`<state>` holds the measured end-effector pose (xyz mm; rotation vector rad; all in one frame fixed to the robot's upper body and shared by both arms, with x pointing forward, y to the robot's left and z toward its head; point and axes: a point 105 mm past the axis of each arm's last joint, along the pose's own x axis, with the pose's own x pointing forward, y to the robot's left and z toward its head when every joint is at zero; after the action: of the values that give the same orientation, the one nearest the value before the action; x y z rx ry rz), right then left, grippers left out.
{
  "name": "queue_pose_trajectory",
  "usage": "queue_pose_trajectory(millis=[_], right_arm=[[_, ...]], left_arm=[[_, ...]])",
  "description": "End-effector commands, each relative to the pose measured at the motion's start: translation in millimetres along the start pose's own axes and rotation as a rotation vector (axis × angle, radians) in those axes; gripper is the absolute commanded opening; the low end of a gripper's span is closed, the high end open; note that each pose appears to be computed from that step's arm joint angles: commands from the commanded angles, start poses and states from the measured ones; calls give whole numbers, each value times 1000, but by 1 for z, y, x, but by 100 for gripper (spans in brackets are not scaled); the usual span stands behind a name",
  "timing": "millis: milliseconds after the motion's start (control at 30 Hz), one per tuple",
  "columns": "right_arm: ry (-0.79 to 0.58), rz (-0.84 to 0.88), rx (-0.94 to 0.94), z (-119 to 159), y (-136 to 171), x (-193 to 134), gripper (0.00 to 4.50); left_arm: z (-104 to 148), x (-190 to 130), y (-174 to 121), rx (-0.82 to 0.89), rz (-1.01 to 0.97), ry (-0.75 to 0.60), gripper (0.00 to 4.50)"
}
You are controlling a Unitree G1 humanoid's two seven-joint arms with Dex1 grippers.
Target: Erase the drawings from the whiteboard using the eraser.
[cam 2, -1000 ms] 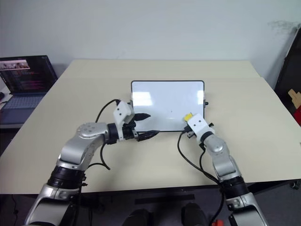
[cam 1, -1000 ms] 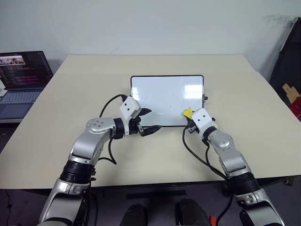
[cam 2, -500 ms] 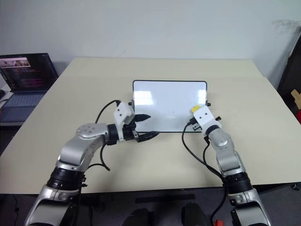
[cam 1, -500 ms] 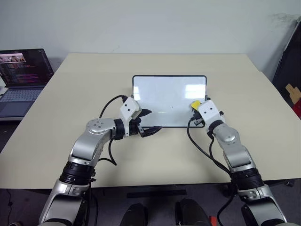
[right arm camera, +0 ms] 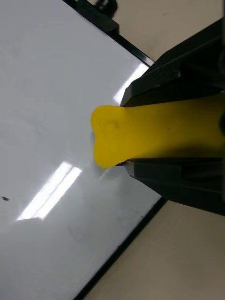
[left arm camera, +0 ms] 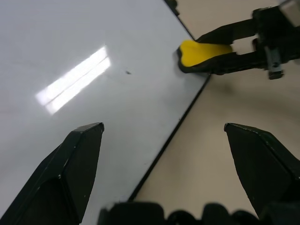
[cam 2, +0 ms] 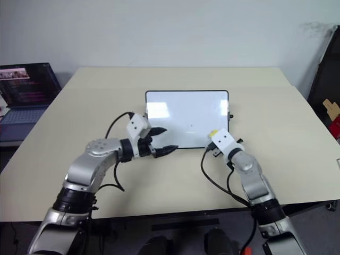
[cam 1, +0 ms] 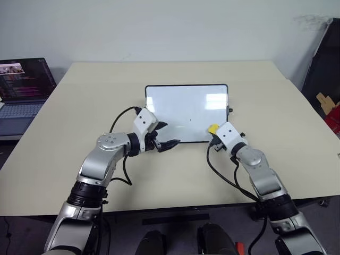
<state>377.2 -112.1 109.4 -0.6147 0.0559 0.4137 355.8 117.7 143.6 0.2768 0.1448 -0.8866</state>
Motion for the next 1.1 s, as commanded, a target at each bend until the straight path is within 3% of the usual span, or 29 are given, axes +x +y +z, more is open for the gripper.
queue_pose_trajectory(millis=[33, 200, 367, 567, 833, 1100], right_arm=[[-69, -12, -52, 26, -1, 12, 113], [-181, 51, -126, 66, 18, 26, 113], [-206, 106, -162, 80, 34, 40, 113], [-74, 138, -162, 43, 33, 41, 113], [69, 154, -156, -10, 22, 8, 113], [84, 123, 71, -12, 13, -8, 113]], left_arm=[[8, -11, 26, 29, 128, -6, 450], [1, -19, 37, 14, 194, 29, 450], [-2, -22, 37, -13, 205, 40, 450], [-2, -25, 34, -16, 198, 41, 450], [-3, -24, 32, -22, 187, 43, 450], [-3, -23, 32, -22, 173, 47, 450]])
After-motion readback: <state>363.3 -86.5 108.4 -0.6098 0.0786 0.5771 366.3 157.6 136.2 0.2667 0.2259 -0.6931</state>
